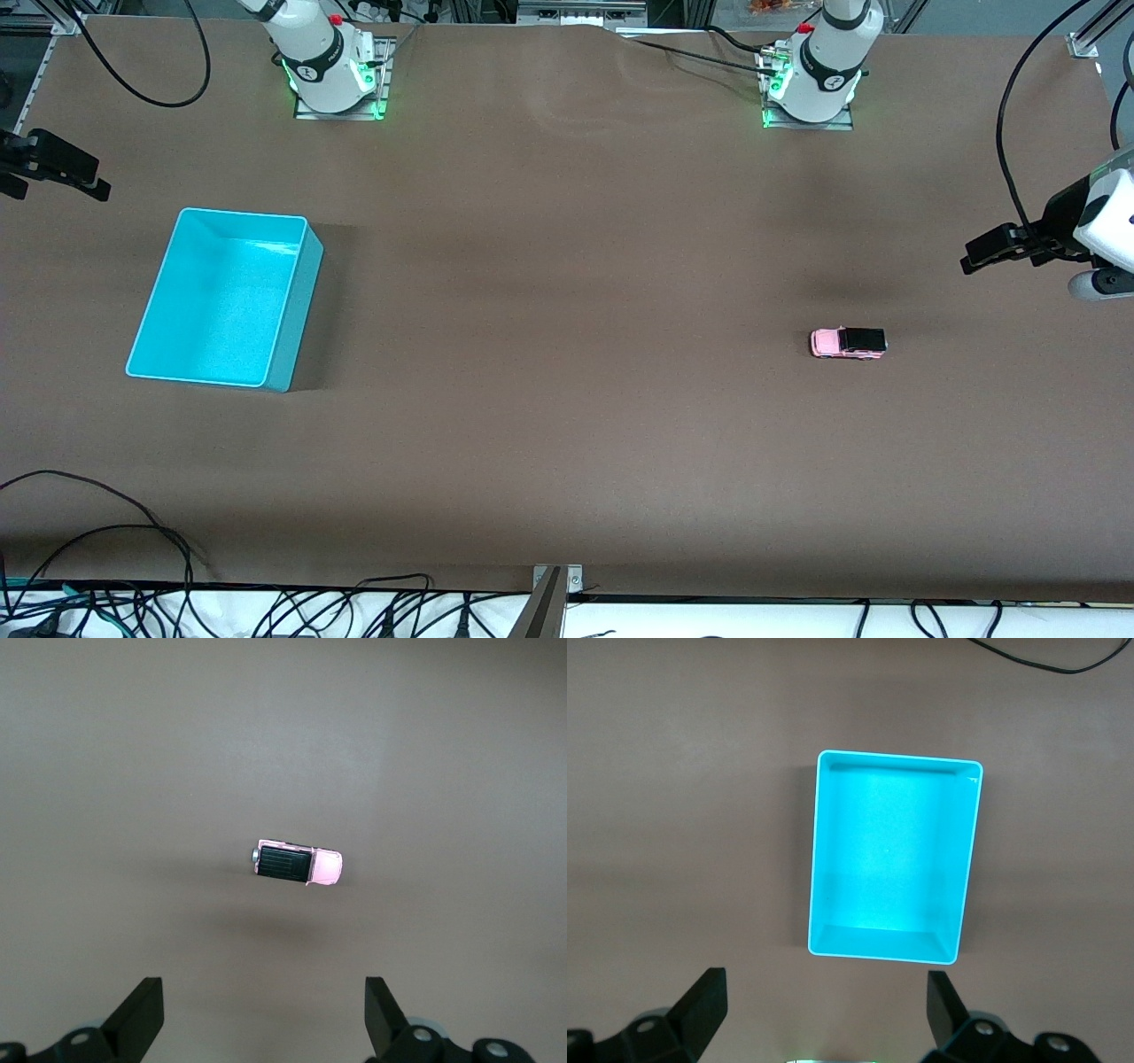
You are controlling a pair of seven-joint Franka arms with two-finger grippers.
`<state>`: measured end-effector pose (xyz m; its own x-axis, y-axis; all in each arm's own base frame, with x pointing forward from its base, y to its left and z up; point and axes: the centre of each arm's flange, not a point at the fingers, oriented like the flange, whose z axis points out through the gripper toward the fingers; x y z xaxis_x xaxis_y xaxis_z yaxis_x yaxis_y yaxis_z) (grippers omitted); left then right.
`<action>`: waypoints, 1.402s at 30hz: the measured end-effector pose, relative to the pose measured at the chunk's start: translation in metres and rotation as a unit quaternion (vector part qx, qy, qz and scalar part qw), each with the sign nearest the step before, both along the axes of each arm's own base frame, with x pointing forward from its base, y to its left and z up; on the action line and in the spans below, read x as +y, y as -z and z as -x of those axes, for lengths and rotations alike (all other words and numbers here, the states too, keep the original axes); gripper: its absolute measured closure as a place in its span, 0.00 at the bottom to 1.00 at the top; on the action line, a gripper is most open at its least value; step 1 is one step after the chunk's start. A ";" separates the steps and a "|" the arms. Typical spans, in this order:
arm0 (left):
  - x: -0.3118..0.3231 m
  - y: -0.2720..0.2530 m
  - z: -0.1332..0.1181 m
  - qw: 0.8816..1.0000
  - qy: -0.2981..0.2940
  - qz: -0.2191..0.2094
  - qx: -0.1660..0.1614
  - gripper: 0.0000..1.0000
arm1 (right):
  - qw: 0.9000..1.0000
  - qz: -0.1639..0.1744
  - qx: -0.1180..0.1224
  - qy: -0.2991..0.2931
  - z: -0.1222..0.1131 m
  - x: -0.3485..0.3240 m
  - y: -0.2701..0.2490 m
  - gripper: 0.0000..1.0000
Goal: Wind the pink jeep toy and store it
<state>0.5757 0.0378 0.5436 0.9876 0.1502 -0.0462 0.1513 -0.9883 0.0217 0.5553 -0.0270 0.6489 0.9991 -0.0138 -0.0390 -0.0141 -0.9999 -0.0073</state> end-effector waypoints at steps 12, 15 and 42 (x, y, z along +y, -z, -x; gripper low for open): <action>0.000 0.001 0.000 1.000 0.000 0.000 0.001 0.00 | 1.000 0.000 -0.005 0.000 -0.001 0.000 0.000 0.00; 0.000 0.001 0.000 1.000 0.000 0.000 0.001 0.00 | 1.000 0.000 -0.005 -0.001 -0.001 0.001 0.000 0.00; 0.000 0.001 0.000 1.000 0.000 0.000 0.001 0.00 | 1.000 0.000 0.007 0.003 0.001 -0.002 0.002 0.00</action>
<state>0.5760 0.0374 0.5429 0.9876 0.1496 -0.0473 0.1507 -0.9883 0.0215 0.5544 -0.0290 0.6468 0.9984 -0.0197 -0.0536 -0.0201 -0.9998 -0.0075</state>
